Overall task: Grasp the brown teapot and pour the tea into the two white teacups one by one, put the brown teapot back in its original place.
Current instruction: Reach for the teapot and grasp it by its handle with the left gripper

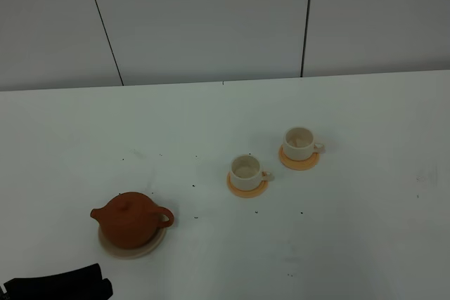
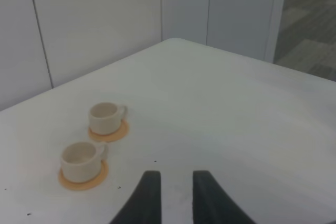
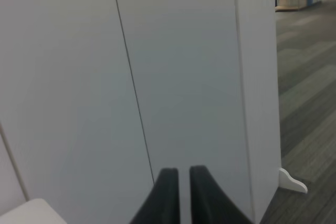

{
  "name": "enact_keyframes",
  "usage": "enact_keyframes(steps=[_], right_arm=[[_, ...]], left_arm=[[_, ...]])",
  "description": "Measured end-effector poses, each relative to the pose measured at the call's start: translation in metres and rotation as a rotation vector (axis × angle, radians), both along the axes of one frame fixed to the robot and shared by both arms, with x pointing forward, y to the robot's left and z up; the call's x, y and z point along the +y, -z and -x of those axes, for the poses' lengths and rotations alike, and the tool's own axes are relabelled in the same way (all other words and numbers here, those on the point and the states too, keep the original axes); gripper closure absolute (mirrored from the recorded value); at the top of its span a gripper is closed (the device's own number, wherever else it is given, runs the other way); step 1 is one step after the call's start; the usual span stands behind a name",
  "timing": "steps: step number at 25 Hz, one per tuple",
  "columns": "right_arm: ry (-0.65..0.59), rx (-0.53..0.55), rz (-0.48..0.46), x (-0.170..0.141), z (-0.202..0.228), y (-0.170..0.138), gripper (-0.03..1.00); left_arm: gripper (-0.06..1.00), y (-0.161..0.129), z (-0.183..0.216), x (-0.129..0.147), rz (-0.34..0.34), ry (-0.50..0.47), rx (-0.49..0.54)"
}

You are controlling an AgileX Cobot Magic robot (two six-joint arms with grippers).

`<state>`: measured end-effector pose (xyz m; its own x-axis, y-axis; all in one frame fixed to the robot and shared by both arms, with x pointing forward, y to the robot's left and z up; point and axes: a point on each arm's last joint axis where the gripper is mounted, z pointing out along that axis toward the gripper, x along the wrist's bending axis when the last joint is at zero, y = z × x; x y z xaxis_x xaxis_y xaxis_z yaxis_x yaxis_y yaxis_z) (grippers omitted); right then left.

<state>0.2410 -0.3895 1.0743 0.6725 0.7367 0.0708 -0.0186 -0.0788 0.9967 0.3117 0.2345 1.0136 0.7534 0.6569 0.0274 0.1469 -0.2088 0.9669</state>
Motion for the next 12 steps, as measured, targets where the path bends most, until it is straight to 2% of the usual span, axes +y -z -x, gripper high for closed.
enact_keyframes(steps=[3, 12], right_arm=[[0.003, -0.052, -0.057, 0.0, 0.0, 0.0, 0.92], [0.023, -0.368, -0.406, -0.0001, 0.0001, 0.0001, 0.92]], left_arm=[[0.72, 0.0, -0.0001, 0.0001, -0.004, 0.001, -0.005], [0.72, 0.0, -0.0012, 0.0011, -0.006, -0.017, -0.007]])
